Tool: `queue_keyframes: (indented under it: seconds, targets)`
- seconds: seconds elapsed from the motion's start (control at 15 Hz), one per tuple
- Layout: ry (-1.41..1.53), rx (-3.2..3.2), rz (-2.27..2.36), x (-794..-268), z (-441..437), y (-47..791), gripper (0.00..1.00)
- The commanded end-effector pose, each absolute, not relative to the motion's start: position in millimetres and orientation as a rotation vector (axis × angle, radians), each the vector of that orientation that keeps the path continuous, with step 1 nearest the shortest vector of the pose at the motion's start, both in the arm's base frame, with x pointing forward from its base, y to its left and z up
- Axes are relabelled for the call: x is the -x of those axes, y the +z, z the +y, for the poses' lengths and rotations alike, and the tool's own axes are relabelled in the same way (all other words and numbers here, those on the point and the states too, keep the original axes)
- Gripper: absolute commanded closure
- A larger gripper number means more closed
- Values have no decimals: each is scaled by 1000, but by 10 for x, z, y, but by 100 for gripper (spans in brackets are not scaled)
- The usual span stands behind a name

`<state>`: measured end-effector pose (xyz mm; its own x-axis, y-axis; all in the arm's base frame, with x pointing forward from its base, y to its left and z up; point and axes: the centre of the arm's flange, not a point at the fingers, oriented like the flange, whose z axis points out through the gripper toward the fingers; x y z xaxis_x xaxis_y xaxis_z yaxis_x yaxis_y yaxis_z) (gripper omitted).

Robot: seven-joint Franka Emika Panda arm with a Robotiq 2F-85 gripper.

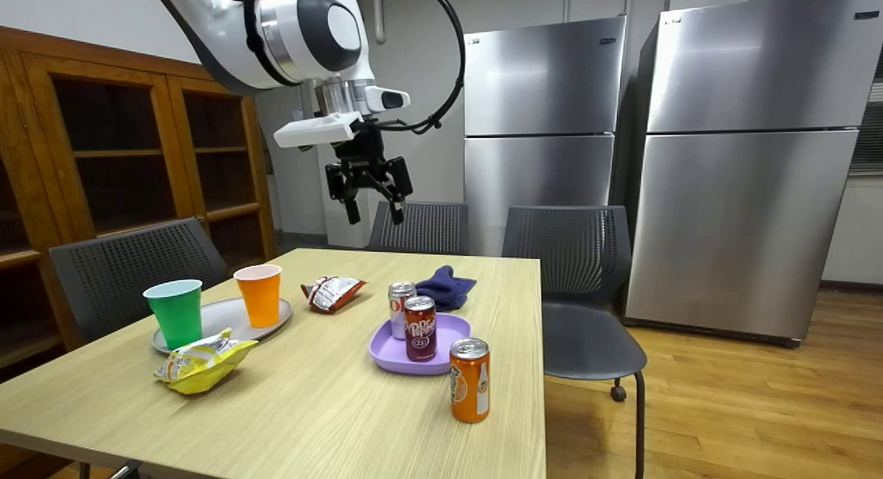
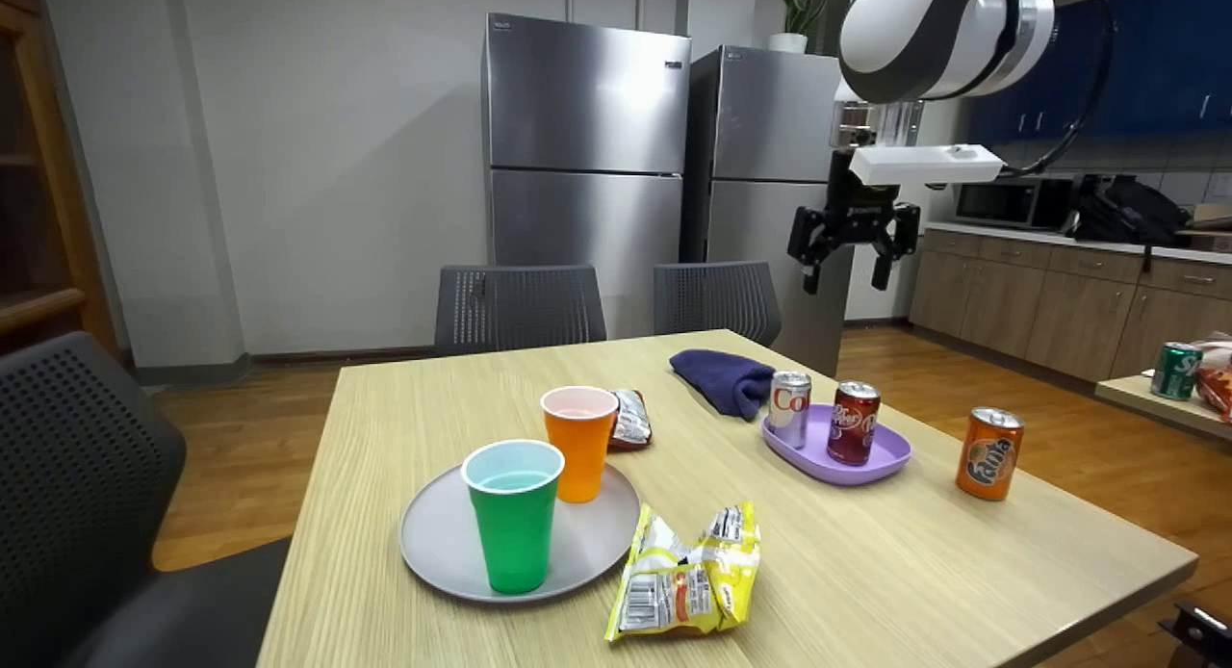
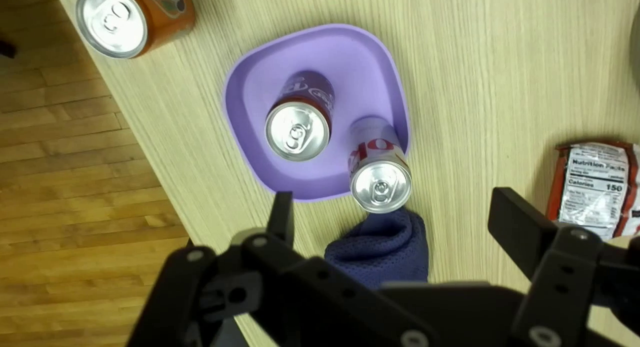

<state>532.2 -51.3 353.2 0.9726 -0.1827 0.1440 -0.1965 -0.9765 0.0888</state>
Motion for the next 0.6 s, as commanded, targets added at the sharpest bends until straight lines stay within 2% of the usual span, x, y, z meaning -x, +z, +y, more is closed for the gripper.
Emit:
queue_keyframes:
  seconds: [0.0,0.53]
  targets:
    - [92,-3021,-210,-5062,-694,3601,0]
    - [77,-3002,-233,-5117,-726,3477,0]
